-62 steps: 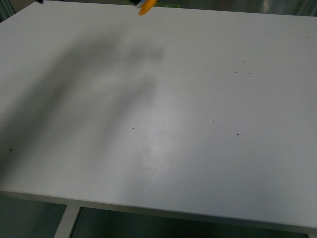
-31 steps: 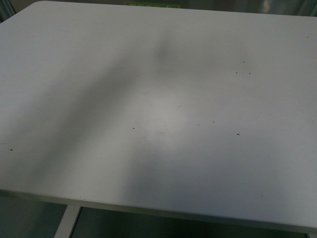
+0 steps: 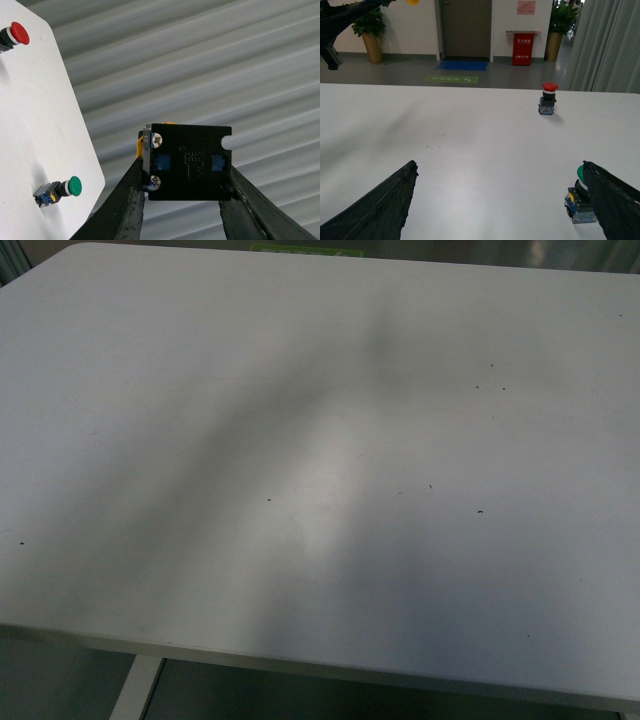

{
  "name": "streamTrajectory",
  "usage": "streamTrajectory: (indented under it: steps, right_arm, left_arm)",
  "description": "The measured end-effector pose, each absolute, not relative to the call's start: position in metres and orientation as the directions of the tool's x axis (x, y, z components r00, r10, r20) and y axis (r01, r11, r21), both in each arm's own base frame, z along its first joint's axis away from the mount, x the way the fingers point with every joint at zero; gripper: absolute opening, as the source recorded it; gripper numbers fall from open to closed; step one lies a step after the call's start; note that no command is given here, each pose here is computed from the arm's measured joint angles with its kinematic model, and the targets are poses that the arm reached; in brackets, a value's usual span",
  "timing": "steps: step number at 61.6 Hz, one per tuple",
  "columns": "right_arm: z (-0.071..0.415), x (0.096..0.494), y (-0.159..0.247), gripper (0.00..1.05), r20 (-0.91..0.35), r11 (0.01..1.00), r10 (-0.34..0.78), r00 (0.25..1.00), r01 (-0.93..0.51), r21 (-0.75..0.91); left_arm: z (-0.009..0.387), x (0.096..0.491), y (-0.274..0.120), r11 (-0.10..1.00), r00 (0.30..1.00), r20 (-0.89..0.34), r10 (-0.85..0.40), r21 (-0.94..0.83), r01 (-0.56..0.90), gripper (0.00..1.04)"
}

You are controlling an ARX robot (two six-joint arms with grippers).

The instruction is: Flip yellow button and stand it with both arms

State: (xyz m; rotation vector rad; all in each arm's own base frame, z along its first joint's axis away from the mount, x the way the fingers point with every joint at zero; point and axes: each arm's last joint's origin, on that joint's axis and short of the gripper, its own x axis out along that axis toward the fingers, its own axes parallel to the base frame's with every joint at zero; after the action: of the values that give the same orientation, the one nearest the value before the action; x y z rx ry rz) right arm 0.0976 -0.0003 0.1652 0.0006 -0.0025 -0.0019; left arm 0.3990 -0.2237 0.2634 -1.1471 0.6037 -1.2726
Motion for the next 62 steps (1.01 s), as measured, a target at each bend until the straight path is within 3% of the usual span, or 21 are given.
streamTrajectory:
  steps: [16, 21, 25, 31, 40, 52, 62]
  right_arm:
    - [0.165, 0.098, 0.000, 0.97, 0.001, 1.000, -0.002, 1.000, 0.002, 0.001]
    - [0.170, 0.104, 0.005, 0.97, -0.012, 0.984, -0.024, 1.000, 0.026, 0.174]
    - [0.196, 0.124, 0.023, 0.97, 0.031, 0.900, 0.094, 0.995, -0.098, 0.426]
    - [0.222, 0.153, 0.041, 0.97, 0.066, 0.758, 0.210, 0.975, -0.205, 0.620]
    - [0.232, 0.201, 0.051, 0.97, -0.029, 0.531, 0.281, 0.959, -0.130, 0.837]
    - [0.243, 0.227, 0.051, 0.97, -0.047, 0.338, 0.287, 0.957, -0.055, 0.940]
    - [0.254, 0.243, 0.055, 0.97, -0.033, 0.315, 0.291, 0.956, -0.063, 0.947]
  left_arm:
    - [0.263, 0.398, -0.225, -0.108, 0.248, 0.227, -0.942, -0.902, 0.418, 0.35]
    - [0.263, 0.398, -0.225, -0.108, 0.248, 0.227, -0.942, -0.902, 0.418, 0.35]
    - [0.263, 0.398, -0.225, -0.108, 0.247, 0.227, -0.942, -0.902, 0.418, 0.35]
    - [0.263, 0.397, -0.226, -0.109, 0.245, 0.227, -0.943, -0.902, 0.418, 0.35]
    - [0.263, 0.397, -0.227, -0.109, 0.243, 0.227, -0.943, -0.902, 0.418, 0.35]
    - [0.263, 0.398, -0.226, -0.109, 0.244, 0.227, -0.943, -0.902, 0.418, 0.35]
    - [0.263, 0.397, -0.227, -0.109, 0.242, 0.226, -0.944, -0.902, 0.418, 0.35]
